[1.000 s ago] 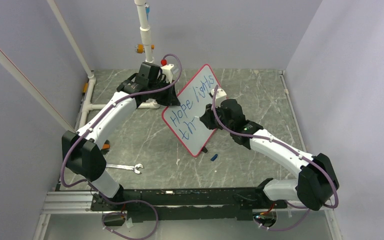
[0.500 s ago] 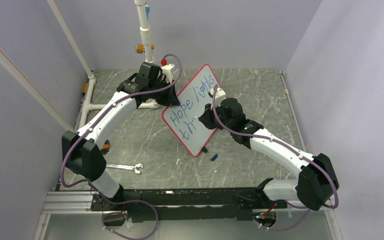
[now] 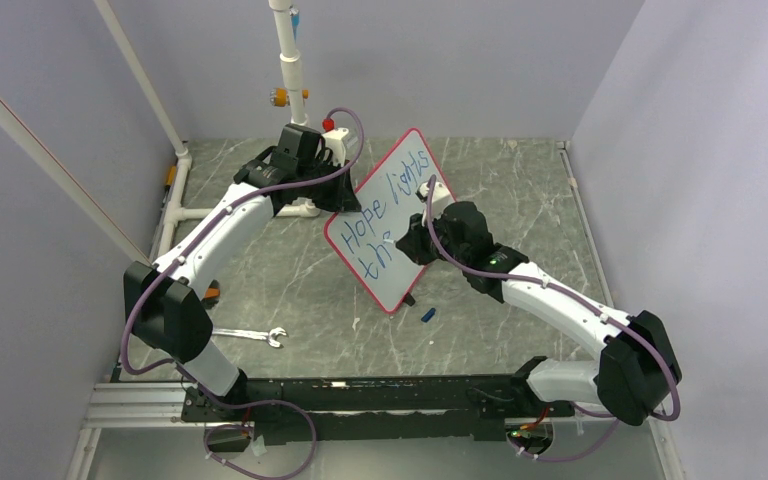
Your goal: Write a sentence on the whiteboard
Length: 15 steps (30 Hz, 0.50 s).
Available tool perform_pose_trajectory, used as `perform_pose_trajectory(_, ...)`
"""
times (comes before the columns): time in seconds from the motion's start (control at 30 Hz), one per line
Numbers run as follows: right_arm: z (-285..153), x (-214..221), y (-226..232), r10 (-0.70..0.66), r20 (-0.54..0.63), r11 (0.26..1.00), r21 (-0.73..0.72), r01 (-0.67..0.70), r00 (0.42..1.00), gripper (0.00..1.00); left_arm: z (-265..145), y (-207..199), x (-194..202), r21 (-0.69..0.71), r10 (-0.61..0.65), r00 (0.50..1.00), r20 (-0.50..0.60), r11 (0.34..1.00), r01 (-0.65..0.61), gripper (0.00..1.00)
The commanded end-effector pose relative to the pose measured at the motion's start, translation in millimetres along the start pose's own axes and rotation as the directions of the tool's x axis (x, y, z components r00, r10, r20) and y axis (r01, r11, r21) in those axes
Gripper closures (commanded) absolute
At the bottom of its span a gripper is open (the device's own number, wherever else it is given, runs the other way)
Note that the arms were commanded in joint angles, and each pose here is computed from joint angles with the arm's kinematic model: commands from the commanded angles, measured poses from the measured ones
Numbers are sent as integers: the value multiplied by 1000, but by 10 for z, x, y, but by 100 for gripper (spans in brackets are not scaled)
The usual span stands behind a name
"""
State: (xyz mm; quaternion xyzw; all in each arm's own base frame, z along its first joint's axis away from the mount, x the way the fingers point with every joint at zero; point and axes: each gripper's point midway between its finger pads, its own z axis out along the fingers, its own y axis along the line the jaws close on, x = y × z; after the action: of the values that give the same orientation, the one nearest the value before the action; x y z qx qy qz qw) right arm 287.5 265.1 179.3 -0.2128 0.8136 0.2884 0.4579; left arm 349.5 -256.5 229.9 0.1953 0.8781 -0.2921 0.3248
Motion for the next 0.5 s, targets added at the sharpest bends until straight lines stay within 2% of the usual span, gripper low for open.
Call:
perform_pose_trajectory(0.0, -16, 102, 85, 3, -10, 999, -40, -3, 1000, 100, 55, 500, 293, -209, 134, 982, -132, 965, -160, 100)
perform_pose_trajectory(0.47, -31, 277, -195, 2, -57, 994, 105, 4, 998, 100, 44, 497, 285, -210, 136, 982, -128, 964, -160, 100)
